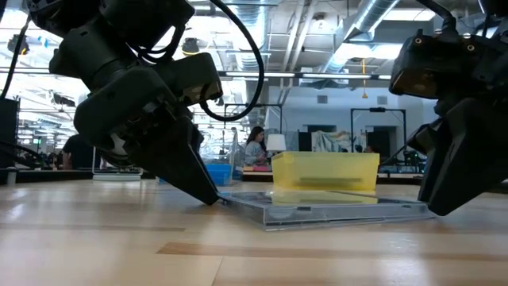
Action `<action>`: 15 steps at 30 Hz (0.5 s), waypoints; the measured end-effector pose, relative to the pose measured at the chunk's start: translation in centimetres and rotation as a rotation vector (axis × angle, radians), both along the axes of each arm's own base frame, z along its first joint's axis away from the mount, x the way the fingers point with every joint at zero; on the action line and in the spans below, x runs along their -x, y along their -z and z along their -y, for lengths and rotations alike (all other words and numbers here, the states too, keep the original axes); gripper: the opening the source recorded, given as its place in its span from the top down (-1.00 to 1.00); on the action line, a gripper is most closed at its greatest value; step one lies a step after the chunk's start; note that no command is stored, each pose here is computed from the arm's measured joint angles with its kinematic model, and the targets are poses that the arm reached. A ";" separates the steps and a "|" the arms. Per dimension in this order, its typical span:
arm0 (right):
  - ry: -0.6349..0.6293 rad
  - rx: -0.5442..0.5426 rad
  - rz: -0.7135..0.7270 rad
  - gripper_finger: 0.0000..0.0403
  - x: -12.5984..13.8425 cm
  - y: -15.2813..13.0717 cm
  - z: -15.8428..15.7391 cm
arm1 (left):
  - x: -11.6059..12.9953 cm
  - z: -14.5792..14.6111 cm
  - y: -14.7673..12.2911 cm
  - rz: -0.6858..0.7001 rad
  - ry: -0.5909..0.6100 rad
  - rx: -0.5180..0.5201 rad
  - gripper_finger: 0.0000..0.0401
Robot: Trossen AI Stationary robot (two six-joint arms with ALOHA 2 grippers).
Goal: Pick & place jewel cases by type
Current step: Put the black CD case into the yellow bin
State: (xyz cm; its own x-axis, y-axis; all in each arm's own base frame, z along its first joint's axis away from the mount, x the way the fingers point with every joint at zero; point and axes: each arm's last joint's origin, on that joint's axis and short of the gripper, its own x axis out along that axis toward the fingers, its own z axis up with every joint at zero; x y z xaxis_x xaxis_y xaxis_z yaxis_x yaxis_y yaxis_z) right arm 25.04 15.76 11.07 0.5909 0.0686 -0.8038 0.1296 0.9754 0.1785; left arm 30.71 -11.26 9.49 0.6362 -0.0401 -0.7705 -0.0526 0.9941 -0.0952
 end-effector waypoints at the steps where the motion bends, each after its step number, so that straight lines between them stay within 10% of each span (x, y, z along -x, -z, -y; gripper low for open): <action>1: -0.005 -0.001 0.003 0.59 0.0 -0.1 0.0 | 0.0 0.0 0.0 -0.001 0.000 0.000 0.58; 15: -0.039 -0.096 -0.003 0.61 -0.3 -0.8 -0.4 | 0.1 0.0 0.0 -0.011 0.003 0.000 0.59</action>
